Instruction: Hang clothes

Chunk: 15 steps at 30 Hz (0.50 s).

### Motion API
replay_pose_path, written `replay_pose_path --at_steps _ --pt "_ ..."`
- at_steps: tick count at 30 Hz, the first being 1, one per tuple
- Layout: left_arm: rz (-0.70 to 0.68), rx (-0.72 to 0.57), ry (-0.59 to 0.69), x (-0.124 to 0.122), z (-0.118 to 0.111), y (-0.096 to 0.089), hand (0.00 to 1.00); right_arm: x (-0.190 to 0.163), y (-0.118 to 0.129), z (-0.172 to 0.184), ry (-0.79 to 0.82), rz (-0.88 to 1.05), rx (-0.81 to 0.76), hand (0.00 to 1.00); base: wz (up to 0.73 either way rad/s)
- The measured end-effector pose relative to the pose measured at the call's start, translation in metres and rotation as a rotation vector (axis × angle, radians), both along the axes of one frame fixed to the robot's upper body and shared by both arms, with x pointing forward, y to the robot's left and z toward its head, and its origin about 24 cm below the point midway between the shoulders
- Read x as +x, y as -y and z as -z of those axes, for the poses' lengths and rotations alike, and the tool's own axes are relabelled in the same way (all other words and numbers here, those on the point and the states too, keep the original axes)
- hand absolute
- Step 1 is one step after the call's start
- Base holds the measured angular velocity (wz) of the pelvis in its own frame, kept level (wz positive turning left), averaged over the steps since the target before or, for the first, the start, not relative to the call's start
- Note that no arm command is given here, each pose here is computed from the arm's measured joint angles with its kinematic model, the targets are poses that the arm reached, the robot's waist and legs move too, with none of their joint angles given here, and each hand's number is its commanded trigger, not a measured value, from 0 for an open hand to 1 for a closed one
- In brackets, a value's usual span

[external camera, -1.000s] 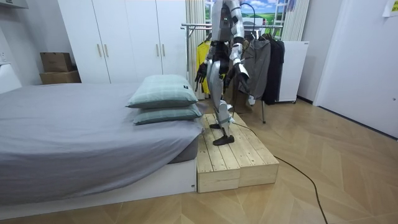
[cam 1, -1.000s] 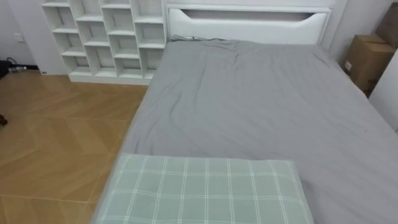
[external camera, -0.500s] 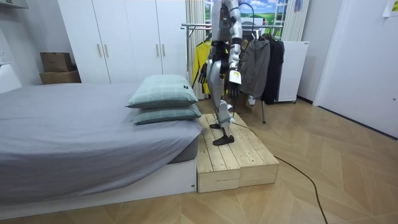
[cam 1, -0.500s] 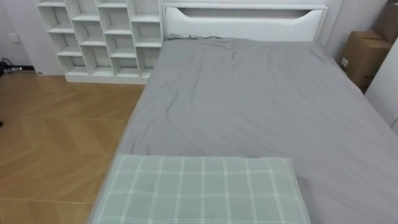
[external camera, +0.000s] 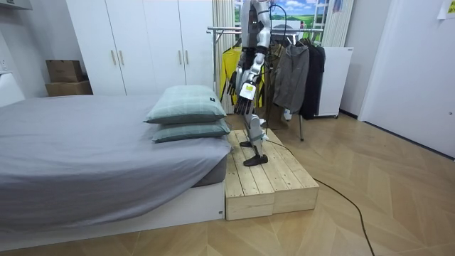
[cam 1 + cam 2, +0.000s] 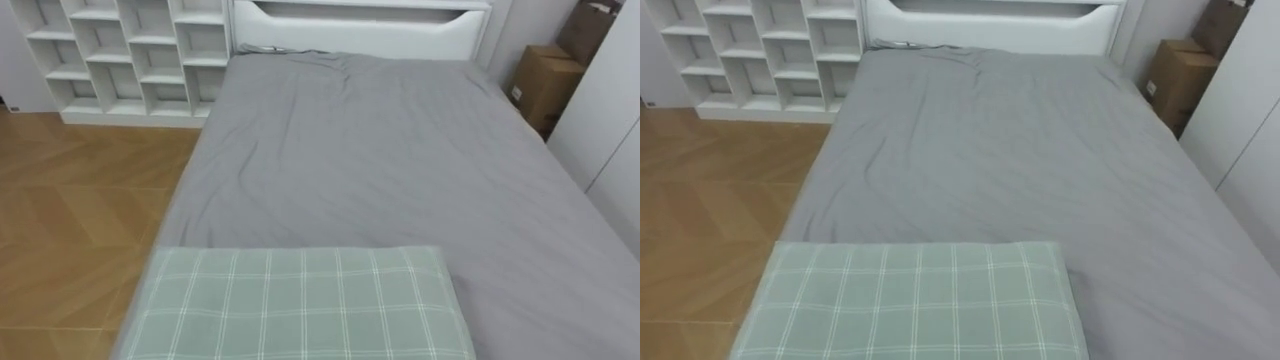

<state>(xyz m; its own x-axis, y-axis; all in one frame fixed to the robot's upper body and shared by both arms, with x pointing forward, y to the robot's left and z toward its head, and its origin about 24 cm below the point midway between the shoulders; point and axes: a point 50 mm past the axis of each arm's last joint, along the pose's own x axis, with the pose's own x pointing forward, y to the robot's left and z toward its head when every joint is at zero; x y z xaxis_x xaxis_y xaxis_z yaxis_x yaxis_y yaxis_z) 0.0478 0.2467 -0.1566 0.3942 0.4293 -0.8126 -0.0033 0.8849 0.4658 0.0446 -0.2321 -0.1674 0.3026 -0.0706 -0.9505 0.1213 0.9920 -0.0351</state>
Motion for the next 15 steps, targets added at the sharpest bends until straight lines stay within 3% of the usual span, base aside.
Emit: replay_pose_path --at_steps 15 --pt "0.014 -0.034 -0.026 -0.004 0.002 0.0005 0.0 -0.0046 0.0013 0.0005 -0.002 0.044 0.002 0.0 0.0"
